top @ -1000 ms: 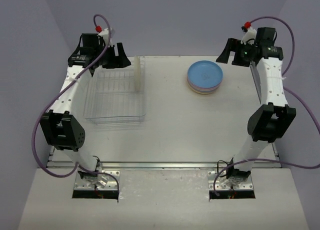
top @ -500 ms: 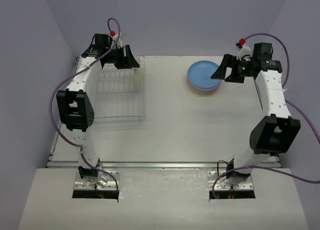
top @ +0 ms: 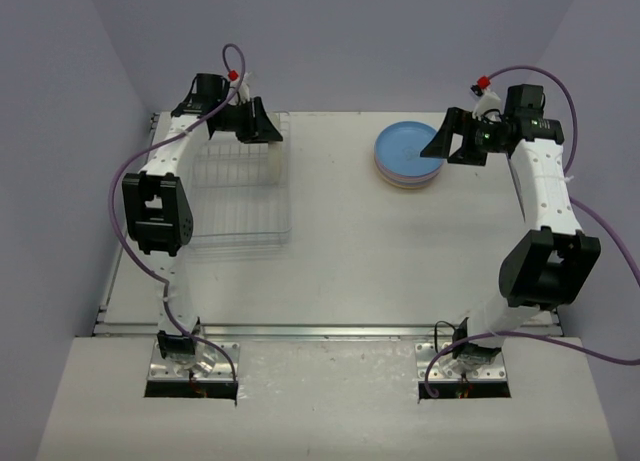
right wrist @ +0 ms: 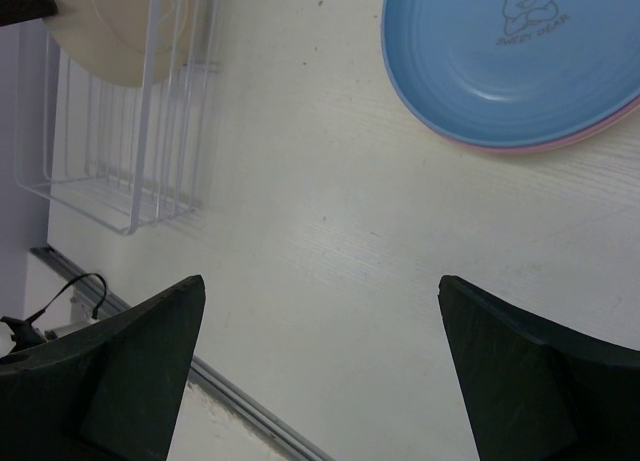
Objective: Unload the plates from the dish rack
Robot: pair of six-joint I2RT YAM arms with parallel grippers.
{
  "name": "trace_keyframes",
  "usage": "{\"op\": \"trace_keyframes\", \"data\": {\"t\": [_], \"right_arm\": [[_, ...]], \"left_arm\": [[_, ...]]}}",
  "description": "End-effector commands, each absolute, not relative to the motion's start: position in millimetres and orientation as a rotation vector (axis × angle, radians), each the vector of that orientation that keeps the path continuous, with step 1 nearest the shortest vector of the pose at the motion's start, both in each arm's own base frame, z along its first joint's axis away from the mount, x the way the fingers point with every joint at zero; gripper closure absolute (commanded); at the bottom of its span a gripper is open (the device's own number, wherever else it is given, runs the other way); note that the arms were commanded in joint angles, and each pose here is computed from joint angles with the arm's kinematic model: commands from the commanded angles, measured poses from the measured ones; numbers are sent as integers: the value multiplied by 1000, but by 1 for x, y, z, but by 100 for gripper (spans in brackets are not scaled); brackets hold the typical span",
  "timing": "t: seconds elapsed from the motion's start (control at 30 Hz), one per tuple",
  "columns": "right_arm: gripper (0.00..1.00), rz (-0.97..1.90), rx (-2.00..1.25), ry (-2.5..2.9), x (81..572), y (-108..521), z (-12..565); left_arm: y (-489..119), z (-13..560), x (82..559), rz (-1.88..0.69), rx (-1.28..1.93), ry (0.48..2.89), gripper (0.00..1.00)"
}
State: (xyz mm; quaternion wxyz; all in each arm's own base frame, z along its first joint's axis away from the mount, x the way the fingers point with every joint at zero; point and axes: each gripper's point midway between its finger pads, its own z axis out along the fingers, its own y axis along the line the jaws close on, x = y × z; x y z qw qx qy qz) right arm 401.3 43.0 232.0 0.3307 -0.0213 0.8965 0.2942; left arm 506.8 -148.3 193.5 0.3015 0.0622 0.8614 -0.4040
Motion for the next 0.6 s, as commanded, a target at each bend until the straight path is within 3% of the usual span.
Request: {"op": "trace_keyframes", "data": {"t": [0.0,0.23,0.37,0.57], "right_arm": [[1,785,-74,2293,410,44,250],[1,809,-68,2289,410,47,252],[1,806,-75,2290,410,48,254],[1,806,-79,2282,410,50,260]], "left_arm": [[-152,221,516,-1111,216,2188,72],[-150,234,513,-1127,219,2168,100],[-145,259,512,-1133,232,2120,100],[-144,311,489,-1350,337,1967,100]]}}
